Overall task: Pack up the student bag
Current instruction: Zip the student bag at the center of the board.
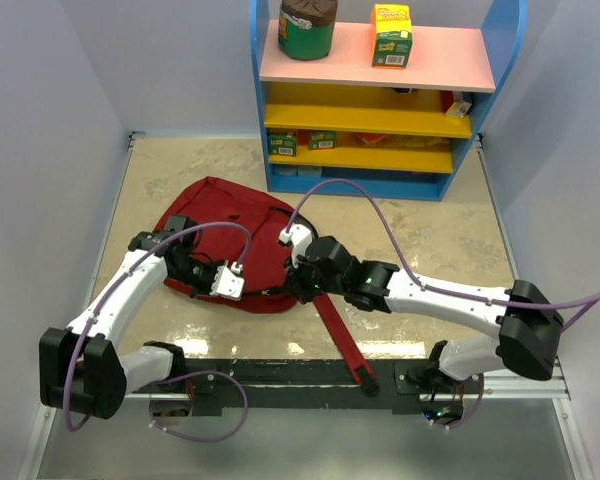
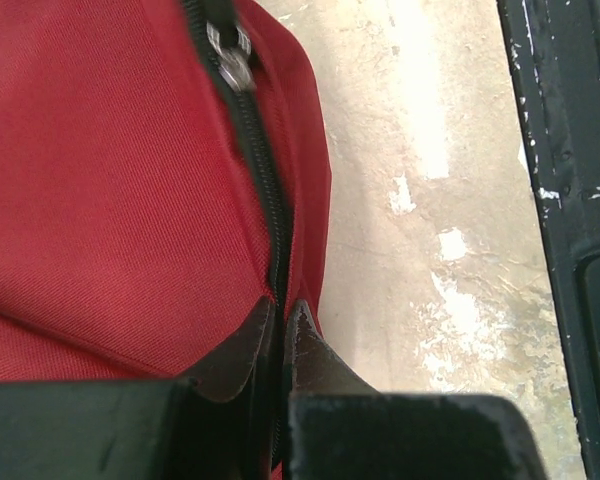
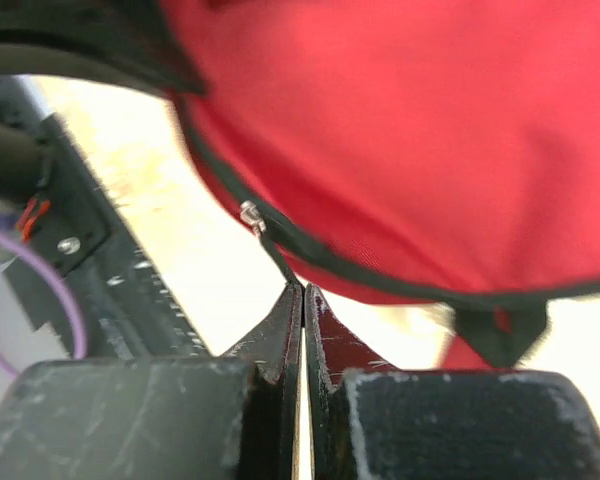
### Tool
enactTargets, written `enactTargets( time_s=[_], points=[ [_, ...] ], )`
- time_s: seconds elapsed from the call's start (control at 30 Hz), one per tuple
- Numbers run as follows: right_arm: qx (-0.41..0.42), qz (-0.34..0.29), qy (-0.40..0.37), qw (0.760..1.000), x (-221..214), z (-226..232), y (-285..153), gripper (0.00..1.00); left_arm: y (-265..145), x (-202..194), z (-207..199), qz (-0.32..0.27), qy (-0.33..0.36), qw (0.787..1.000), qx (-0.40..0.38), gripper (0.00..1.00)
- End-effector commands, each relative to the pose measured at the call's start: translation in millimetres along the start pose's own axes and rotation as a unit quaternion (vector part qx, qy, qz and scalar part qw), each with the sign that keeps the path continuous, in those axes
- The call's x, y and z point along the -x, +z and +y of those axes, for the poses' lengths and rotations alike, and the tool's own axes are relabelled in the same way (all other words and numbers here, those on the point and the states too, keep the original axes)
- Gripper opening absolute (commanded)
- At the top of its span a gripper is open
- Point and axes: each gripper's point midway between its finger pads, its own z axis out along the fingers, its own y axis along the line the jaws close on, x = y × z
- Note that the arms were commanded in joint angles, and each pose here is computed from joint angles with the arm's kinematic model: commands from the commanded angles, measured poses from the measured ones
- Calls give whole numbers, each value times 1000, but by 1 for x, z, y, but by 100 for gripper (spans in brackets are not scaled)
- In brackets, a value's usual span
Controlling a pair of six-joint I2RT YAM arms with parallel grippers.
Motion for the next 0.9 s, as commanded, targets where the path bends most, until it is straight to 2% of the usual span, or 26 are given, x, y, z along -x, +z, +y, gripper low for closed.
enactTargets(
  time_s=[0.0, 0.17, 0.3, 0.43, 0.53, 0.6, 0.63, 0.67, 0.73, 0.87],
  points=[
    [-78, -12, 9, 997, 4, -44, -20, 0, -7, -8, -10, 34, 17, 999, -5, 0],
    [-186, 15, 4, 982, -5, -99, -28, 0, -13, -7, -12, 44, 23, 999, -6, 0],
    [-232, 25, -8, 972, -5, -117, -37, 0, -15, -12, -14, 59, 22, 998, -7, 0],
    [-201, 8, 1, 980, 4, -104, -41, 0, -18, -10, -9, 61, 27, 998, 1, 0],
    [-148, -13, 18, 989, 17, -83, -36, 0, -23, 5, 2, 36, 27, 999, 19, 22],
    [-113, -21, 29, 993, 21, -68, -33, 0, -33, 23, 11, 16, 36, 999, 29, 40],
    [-88, -28, 29, 995, 25, -57, -31, 0, -35, 36, 12, -12, 32, 999, 30, 45],
    [-77, -34, 36, 996, 27, -51, -31, 0, -37, 45, 15, -29, 32, 999, 33, 56],
    [-49, -46, 38, 997, 32, -38, -31, 0, -42, 71, 24, -76, 31, 996, 44, 63],
    [-38, -59, 45, 997, 38, -29, -33, 0, -20, 98, 26, -122, 14, 992, 12, 64]
  ],
)
